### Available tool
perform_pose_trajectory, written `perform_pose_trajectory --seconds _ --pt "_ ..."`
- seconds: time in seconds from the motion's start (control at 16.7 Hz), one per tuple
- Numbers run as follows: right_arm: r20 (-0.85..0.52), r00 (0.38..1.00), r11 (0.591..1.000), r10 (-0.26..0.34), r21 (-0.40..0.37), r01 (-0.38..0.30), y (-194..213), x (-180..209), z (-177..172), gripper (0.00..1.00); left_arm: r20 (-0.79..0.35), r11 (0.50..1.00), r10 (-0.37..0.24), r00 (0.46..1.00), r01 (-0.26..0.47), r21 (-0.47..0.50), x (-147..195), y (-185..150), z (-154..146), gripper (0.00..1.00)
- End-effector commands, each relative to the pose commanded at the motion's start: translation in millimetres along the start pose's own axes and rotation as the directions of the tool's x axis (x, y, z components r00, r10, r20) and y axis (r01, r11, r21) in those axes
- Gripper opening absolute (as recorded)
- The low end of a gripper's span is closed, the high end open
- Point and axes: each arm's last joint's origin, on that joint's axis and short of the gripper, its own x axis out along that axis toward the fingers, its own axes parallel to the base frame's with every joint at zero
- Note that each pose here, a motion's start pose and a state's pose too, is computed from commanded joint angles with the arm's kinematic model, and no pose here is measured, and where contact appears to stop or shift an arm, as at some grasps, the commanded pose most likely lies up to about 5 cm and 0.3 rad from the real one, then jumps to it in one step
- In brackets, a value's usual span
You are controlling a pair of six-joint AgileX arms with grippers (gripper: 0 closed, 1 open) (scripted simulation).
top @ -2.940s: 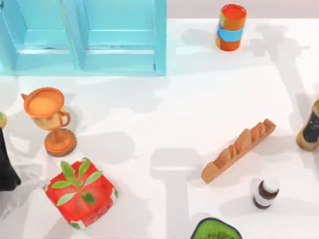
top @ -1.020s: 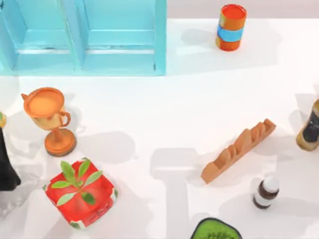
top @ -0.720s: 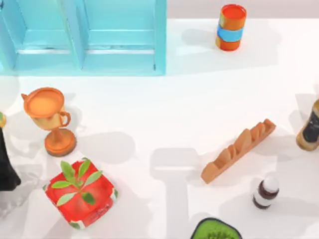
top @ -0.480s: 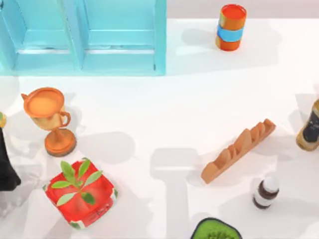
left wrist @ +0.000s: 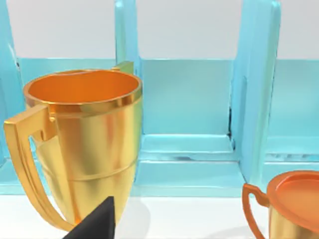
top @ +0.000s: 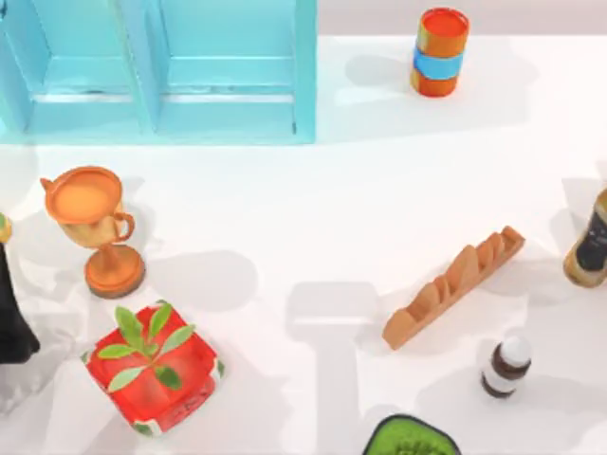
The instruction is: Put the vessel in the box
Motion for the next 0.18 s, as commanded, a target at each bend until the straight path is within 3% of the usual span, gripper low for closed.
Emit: perform_pose_trajectory --seconds 0.18 --pt "0.000 1.000 1.000 0.000 0.000 0.000 0.0 0.0 0.0 1.00 0.000 1.000 0.000 1.000 0.000 0.000 0.0 0.0 0.0 1.00"
